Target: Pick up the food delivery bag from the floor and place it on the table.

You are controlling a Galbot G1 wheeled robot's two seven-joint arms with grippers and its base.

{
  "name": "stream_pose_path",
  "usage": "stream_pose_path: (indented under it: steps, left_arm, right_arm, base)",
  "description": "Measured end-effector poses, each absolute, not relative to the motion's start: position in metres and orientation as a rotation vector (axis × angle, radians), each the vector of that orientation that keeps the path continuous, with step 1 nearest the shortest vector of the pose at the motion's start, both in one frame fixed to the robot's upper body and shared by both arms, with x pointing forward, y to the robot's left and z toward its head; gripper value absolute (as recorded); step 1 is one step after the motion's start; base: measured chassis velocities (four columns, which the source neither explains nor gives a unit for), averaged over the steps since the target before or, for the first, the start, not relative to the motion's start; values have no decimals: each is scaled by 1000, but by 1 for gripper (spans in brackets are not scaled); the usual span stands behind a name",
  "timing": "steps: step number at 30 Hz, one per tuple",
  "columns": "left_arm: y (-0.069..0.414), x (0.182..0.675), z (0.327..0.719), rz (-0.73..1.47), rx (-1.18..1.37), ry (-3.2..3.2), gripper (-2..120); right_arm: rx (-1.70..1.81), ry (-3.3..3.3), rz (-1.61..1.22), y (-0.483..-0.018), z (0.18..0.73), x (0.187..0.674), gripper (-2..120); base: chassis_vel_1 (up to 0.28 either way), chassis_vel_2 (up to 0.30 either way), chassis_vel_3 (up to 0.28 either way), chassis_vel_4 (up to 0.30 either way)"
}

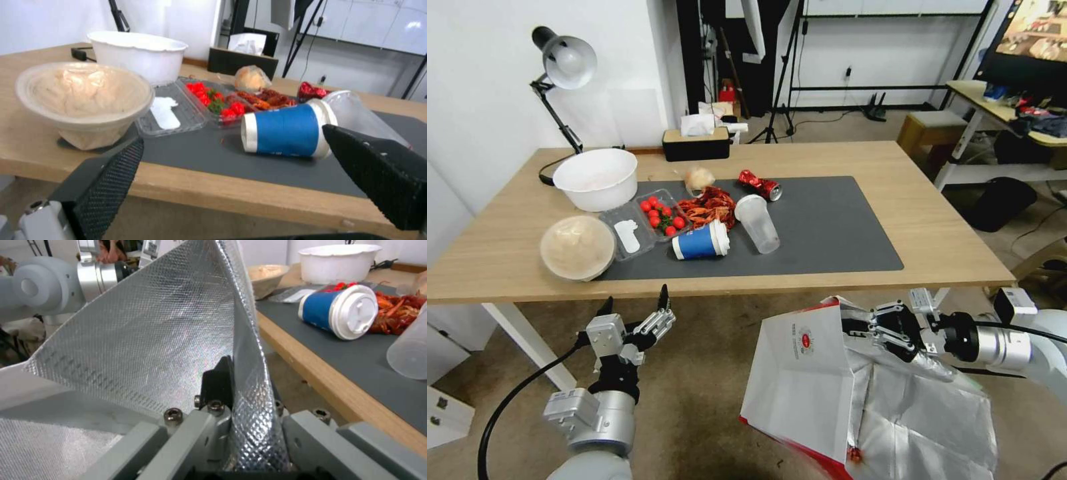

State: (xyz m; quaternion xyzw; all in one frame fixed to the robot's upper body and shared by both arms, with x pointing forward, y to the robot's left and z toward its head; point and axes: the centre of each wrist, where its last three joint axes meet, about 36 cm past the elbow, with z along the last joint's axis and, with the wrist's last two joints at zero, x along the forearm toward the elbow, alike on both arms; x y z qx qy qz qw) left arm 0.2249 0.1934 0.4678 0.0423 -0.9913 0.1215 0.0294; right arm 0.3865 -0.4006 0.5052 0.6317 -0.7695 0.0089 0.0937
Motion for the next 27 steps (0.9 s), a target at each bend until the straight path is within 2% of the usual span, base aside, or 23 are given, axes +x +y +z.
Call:
stream_pose_path:
  steps: [15, 27]
  left_arm:
    - [195, 223, 464, 380, 137, -3072, 100]
    - [195, 220, 463, 356, 113, -3083, 100]
  right_arm:
    - [1865, -2378, -29, -407, 512, 381, 0]
    - [1733, -2748, -198, -434, 583, 365, 0]
  base:
    - [0, 0, 0, 0]
    - [0, 0, 0, 0]
